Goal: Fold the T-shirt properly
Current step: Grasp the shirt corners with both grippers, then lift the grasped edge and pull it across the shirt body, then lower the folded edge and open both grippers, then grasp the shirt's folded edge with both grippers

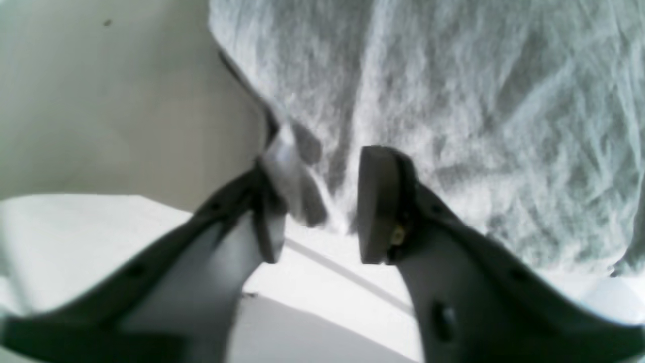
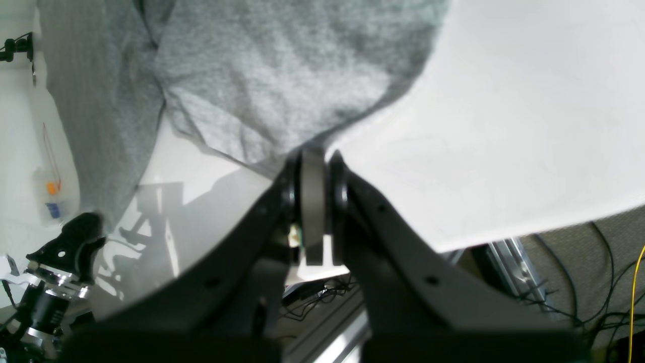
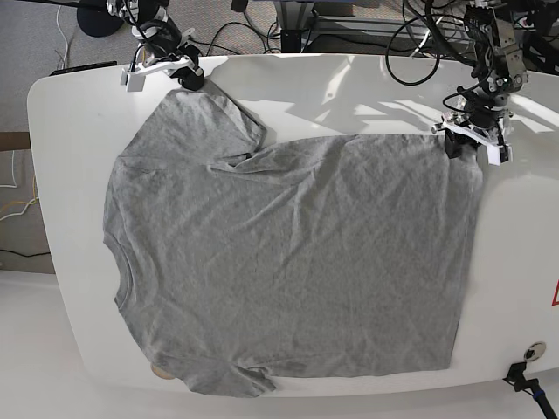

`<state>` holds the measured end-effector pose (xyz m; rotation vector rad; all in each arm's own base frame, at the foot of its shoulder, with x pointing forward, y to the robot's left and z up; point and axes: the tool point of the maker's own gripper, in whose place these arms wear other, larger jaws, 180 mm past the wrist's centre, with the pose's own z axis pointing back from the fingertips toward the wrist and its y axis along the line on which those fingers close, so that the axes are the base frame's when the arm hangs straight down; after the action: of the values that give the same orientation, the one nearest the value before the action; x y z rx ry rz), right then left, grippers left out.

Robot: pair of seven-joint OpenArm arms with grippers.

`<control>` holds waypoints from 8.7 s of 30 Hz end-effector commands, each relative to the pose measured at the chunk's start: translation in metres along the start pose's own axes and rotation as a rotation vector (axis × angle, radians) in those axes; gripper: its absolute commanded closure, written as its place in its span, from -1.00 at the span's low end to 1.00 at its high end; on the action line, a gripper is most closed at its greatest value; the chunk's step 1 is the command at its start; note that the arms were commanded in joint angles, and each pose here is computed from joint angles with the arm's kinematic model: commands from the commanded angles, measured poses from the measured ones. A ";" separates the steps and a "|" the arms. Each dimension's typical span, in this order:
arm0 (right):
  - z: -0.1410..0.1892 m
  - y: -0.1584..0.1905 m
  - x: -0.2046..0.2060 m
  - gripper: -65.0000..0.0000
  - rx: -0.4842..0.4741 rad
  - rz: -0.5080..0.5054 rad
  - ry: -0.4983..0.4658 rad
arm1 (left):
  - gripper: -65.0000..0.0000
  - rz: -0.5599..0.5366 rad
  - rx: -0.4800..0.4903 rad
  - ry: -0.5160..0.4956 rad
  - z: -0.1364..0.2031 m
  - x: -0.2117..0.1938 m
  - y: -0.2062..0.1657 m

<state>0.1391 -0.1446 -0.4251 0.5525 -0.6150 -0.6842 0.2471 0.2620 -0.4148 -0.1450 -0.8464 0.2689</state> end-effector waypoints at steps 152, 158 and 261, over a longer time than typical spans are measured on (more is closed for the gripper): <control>-0.122 0.176 0.268 1.00 0.323 0.142 -0.254 | 1.00 0.007 -0.004 -0.214 -0.059 0.206 -0.002; -0.123 0.177 0.272 1.00 0.305 0.168 -0.264 | 0.97 0.003 -0.007 -0.219 -0.059 0.210 -0.004; -0.085 0.001 0.177 1.00 -0.200 0.740 -0.054 | 1.00 -0.301 0.165 0.058 -0.063 0.093 0.072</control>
<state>0.3095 -0.2390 -0.4266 0.1190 -0.7636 -0.0950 0.3430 0.3469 -0.4152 0.0959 -0.7627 0.0593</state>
